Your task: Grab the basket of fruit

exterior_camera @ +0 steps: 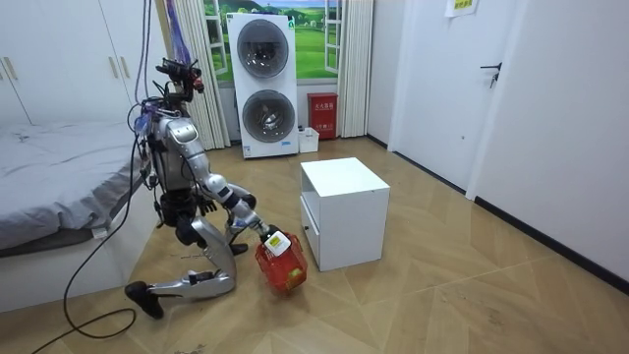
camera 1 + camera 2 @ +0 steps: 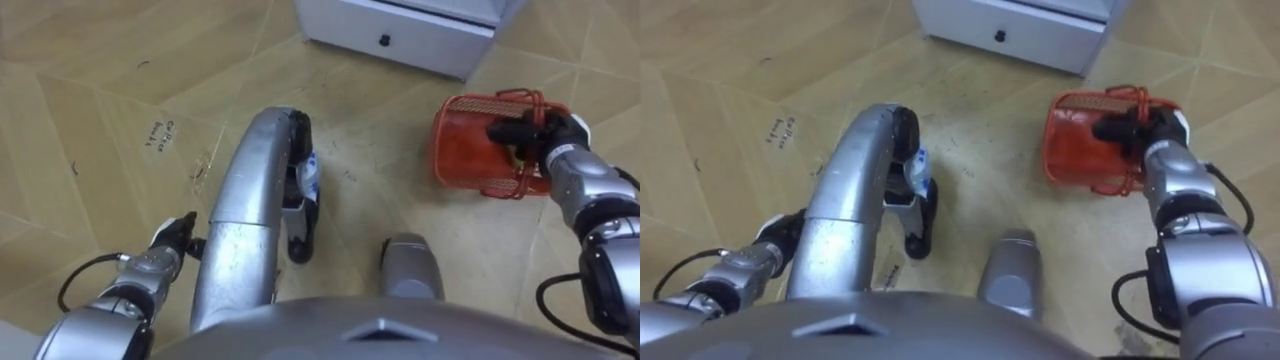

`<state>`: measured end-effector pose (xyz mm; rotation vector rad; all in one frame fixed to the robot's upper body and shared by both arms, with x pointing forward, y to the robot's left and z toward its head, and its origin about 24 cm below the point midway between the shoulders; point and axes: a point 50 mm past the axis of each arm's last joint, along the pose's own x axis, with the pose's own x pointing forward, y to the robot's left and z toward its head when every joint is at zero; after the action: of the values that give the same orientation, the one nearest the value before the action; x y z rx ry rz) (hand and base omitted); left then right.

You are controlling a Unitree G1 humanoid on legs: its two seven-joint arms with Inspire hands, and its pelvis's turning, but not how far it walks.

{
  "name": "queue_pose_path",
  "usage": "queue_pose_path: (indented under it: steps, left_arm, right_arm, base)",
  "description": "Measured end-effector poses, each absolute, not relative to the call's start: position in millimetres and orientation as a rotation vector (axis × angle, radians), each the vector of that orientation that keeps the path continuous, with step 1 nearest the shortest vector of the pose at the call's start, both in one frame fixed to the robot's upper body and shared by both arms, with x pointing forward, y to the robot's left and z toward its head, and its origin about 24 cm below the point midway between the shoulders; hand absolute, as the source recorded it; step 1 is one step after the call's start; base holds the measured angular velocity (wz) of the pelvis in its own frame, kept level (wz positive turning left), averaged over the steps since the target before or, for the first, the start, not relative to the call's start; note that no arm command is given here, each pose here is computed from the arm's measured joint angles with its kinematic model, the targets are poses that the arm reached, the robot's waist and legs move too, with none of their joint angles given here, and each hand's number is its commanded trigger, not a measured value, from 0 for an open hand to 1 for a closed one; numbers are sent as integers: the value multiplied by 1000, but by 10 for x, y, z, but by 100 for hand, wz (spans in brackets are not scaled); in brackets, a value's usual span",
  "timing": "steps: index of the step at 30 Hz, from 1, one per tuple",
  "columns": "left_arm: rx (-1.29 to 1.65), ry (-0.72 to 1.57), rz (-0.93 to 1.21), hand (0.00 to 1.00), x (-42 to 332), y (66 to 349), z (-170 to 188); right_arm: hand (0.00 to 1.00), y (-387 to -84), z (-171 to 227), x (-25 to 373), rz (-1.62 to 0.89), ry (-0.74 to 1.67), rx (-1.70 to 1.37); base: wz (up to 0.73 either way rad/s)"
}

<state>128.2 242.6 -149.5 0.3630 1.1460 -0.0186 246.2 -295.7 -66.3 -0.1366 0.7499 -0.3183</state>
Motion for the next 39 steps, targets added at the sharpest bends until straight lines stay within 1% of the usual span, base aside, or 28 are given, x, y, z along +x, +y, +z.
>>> queue_pose_path:
  steps: [2,6,9,11,13,14,15,17,18,20,24,26,28,31,33,34,37,39]
  left_arm:
    - [364,1169,-3,0,1223,2441,-1511]
    - [365,1217,16,0,1069,2466,-1546]
    - [388,1270,9,0,912,2486,-1578]
    - [384,1299,40,0,787,2523,-1588]
    - [379,1341,80,0,609,2574,-1600]
    - [392,1356,98,0,527,2607,-1595]
    - [395,1331,98,0,605,2592,-1583]
    - [414,1247,98,0,886,2539,-1529]
    - [420,1234,103,0,930,2544,-1516]
    - [442,1233,145,0,952,2564,-1502]
    - [451,1249,162,0,928,2569,-1510]
    - [430,1210,172,0,986,2551,-1498]
    - [424,1171,168,0,1037,2508,-1488]
    - [425,1167,162,0,953,2496,-1504]
    - [422,1146,169,0,963,2508,-1487]
    - [419,1150,179,0,904,2511,-1494]
    - [412,1196,174,0,712,2488,-1536]
    - [421,1210,174,0,656,2503,-1540]
  right_arm:
    - [100,-2879,-620,2540,-287,723,-138]
    - [100,-2819,-558,2618,-271,689,-133]
    - [100,-2702,-437,2751,-236,615,-127]
    - [100,-2601,-305,2863,-217,533,-109]
    - [100,-2507,-308,2888,-219,519,-93]
    - [100,-2514,-339,2842,-237,522,-87]
    - [100,-2593,-316,2813,-263,513,-96]
    - [100,-2862,-221,2757,-377,487,-147]
    - [100,-2860,-240,2741,-377,498,-168]
    - [100,-2821,-447,2536,-341,576,-227]
    - [100,-2759,-455,2517,-310,568,-260]
    - [100,-2696,-463,2510,-277,564,-294]
    - [100,-2696,-473,2444,-266,561,-319]
    - [100,-2606,-518,2409,-217,593,-326]
    - [100,-2597,-505,2377,-204,590,-317]
    - [100,-2572,-506,2361,-188,593,-312]
    - [100,-2495,-332,2423,-165,484,-270]
    - [100,-2460,-183,2495,-159,396,-245]
  base:
    - [-27]
    - [-31]
    - [-53]
    - [-69]
    - [-61]
    - [6]
    - [107]
    - [96]
    - [-34]
    - [-104]
    - [-81]
    - [-2]
    - [16]
    - [9]
    - [35]
    - [9]
    - [-8]
    - [-5]
